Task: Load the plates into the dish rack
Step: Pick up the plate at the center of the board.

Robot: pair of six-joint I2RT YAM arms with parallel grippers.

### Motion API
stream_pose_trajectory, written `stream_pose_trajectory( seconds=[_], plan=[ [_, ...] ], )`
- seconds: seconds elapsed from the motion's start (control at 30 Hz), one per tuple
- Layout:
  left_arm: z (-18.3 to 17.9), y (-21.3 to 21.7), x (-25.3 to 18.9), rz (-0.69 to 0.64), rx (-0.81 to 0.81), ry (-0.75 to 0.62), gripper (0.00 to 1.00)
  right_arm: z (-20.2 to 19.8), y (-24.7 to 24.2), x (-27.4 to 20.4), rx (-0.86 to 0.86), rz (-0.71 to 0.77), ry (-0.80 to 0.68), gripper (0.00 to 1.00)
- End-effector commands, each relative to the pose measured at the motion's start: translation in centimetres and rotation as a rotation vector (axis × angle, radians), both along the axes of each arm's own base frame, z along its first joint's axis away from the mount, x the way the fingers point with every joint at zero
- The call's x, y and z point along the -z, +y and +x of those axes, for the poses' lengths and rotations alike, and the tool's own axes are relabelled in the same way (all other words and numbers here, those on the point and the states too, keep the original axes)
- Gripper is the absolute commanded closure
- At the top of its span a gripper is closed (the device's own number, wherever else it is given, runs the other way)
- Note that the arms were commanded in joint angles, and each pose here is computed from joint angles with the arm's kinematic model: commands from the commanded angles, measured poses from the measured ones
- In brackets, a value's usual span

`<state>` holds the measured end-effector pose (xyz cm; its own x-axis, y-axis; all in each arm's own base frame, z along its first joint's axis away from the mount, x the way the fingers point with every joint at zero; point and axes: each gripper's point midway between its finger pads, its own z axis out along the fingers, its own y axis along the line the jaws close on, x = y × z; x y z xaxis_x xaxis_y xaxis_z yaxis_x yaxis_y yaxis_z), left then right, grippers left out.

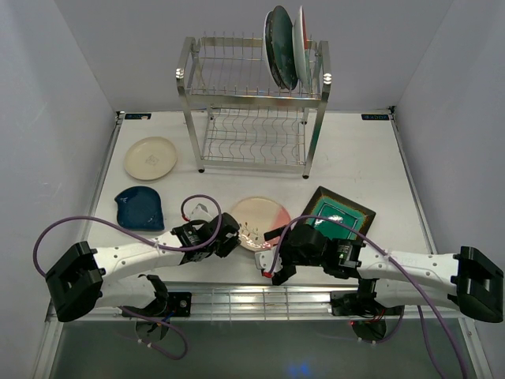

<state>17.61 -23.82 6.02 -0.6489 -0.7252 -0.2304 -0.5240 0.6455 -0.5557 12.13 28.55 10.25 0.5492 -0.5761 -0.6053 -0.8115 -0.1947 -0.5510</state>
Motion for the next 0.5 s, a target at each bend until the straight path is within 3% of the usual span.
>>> stream_pose_trajectory(
  seconds=[0.0,0.13,0.17,0.47],
  plan=[
    [0.8,-3.0,-3.2,-0.133,0.011,-0.048,1.00,1.2,1.2,-0.6,0.059,0.054,-0.049,0.02],
    [0.7,-3.8,-3.5,-0.162,0.017,-0.050,1.00,1.5,1.4,-0.4,0.091,0.082,-0.056,0.00],
    [0.6,-4.0,-3.7,-0.170,0.022,-0.051,1.00,1.5,1.1,0.1,0.094,0.078,-0.055,0.05],
    [0.3,-4.6,-3.8,-0.183,0.037,-0.053,1.00,2.4,1.2,2.3,0.128,0.068,-0.087,0.10]
  ],
)
